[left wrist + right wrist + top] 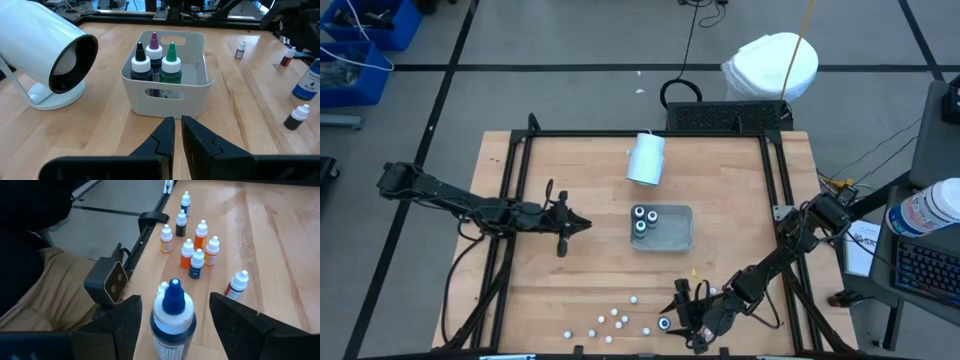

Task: Pick & Place food coloring
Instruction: Put the large blue food coloring bottle into the gray bin

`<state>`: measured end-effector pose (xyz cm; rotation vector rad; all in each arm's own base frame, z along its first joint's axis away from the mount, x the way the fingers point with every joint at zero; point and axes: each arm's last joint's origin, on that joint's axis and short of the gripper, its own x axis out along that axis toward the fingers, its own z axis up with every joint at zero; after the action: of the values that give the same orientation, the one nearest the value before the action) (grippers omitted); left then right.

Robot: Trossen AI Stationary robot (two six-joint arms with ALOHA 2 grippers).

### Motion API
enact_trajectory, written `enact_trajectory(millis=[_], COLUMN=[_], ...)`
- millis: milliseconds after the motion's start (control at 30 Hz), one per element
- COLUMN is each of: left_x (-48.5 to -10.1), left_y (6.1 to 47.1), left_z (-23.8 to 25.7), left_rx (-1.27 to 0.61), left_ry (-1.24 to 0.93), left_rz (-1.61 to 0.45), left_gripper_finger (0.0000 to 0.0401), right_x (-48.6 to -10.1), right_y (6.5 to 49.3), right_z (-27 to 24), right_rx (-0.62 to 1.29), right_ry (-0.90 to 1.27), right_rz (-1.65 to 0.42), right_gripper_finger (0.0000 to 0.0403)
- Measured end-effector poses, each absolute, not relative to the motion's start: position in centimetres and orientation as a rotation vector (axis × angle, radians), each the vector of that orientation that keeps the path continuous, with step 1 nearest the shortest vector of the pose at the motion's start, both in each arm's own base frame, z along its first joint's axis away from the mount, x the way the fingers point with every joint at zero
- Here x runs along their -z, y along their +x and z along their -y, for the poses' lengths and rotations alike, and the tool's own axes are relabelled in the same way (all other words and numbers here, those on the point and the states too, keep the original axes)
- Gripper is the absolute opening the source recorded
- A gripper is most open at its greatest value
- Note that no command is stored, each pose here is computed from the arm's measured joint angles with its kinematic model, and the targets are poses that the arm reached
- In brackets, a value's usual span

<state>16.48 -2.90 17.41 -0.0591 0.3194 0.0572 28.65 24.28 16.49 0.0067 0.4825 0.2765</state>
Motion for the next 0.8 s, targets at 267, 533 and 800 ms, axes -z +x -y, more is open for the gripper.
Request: enact_trajectory(millis=[267, 533, 800], left_x=[-17.4, -17.4, -17.4], left_y=[16.5, 16.5, 16.5], left_z=[2.9, 2.9, 2.9], left_rx=[-0.057, -0.057, -0.057], left_ry=[-0.059, -0.06, -0.056], left_rz=[-0.319, -0.319, -0.32], left_gripper_finger=[0.0042, 0.0042, 0.0042], right_x=[-15.3, -15.1, -15.1], right_y=[29.0, 29.4, 29.3], right_z=[-24.7, -24.8, -24.6], right_rx=[-0.294, -0.295, -0.293], right_ry=[0.025, 0.035, 0.016], right_rz=[-0.478, -0.445, -0.469], right_gripper_finger=[0.0222, 0.0222, 0.0186])
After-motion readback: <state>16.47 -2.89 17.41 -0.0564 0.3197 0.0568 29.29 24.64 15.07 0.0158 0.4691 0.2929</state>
